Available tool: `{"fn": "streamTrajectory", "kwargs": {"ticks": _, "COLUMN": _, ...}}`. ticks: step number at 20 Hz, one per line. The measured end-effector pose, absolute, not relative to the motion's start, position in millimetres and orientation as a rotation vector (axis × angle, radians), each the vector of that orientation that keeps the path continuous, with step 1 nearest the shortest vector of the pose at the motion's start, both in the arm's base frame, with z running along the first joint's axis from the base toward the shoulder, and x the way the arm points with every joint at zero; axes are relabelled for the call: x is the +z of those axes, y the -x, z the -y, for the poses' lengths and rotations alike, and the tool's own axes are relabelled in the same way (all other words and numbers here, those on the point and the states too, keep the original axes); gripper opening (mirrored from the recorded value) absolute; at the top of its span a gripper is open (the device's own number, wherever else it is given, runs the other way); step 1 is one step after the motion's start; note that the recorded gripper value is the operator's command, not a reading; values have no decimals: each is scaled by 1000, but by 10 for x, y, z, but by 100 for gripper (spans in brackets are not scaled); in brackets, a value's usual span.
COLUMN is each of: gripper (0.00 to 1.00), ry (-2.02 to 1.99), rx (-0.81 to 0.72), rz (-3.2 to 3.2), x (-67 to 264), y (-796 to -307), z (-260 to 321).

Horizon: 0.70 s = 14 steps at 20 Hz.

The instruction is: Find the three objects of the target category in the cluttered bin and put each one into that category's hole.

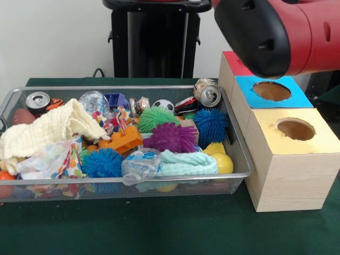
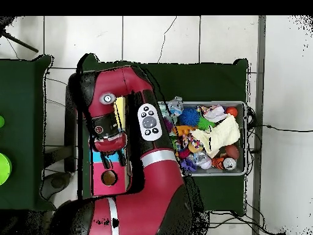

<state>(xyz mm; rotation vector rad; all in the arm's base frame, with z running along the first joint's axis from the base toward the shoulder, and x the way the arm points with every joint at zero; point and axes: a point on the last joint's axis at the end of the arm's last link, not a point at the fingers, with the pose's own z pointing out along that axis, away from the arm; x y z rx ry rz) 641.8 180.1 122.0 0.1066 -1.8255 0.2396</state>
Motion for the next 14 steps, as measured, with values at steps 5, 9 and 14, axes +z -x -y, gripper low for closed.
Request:
{"fn": "streamTrajectory", "kwargs": {"ticks": 5, "gripper": 100, "ry": -118, "rx": 224, "rz": 1861, "x": 1445, "y": -6482, "z": -1863}}
{"fn": "streamTrajectory", "kwargs": {"ticks": 9, "gripper": 100, "ry": -132, "rx": 152, "rz": 1849, "x": 1751, "y": -6497, "z": -1962}}
{"fn": "streamTrajectory", "kwargs": {"ticks": 14, "gripper": 100, "ry": -164, "rx": 15, "rz": 1737, "x": 2267, "y": -6489, "z": -2110}}
